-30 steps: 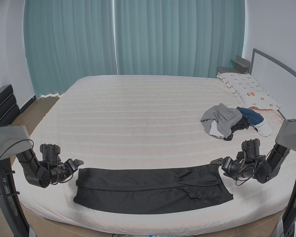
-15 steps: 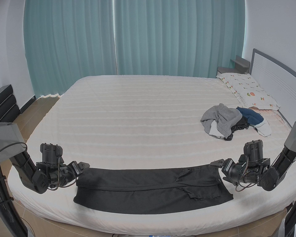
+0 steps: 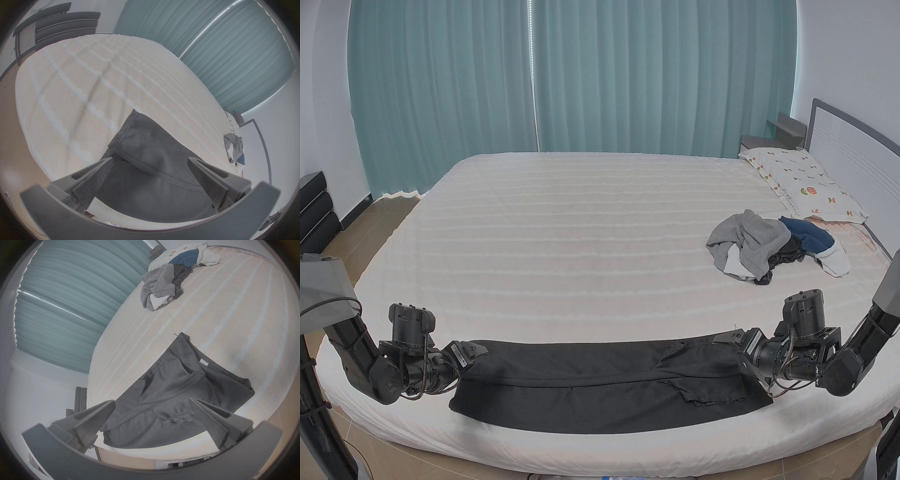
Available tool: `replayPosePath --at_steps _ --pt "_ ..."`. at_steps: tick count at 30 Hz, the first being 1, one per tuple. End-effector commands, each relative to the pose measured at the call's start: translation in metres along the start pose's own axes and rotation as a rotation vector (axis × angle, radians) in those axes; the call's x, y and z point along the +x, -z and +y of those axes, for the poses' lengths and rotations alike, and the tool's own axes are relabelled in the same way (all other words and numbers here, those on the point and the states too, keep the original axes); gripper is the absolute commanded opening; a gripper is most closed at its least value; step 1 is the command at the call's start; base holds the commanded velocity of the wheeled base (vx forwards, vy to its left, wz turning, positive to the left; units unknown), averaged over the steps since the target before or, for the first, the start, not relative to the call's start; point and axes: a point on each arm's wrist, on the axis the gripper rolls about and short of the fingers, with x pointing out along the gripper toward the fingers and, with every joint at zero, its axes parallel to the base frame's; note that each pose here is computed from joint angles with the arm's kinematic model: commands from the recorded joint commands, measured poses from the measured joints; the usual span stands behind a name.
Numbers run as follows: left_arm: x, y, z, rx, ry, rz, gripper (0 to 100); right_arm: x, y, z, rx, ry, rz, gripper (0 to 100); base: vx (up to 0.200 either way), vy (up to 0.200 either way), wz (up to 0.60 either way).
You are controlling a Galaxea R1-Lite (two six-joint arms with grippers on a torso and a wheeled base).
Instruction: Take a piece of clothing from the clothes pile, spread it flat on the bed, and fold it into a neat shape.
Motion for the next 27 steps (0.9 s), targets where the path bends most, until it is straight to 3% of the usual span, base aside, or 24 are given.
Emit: replayPosePath --at_steps 1,13,22,23,27 --pt "0.021 0.004 0.007 -0.005 -0.067 0.009 100 0.0 0.001 0.0 0.001 0.003 0.004 100 0.0 0.0 0.0" --pt "0.038 0.007 0.013 -0.012 -0.11 0.021 100 0.002 0.002 -0.001 0.001 0.014 0.013 100 0.0 0.0 0.0" --pt "0.052 0.003 0.013 -0.013 -0.152 -0.024 100 0.002 0.003 -0.003 0.002 0.025 0.018 100 0.0 0.0 0.0" --pt "0.054 0.003 0.014 -0.015 -0.154 -0.024 0 0.002 0.003 -0.003 0.004 0.026 0.019 100 0.0 0.0 0.0" --pt "0.052 0.003 0.012 -0.032 -0.152 -0.034 0 0.003 0.004 -0.005 0.006 0.067 0.018 100 0.0 0.0 0.0"
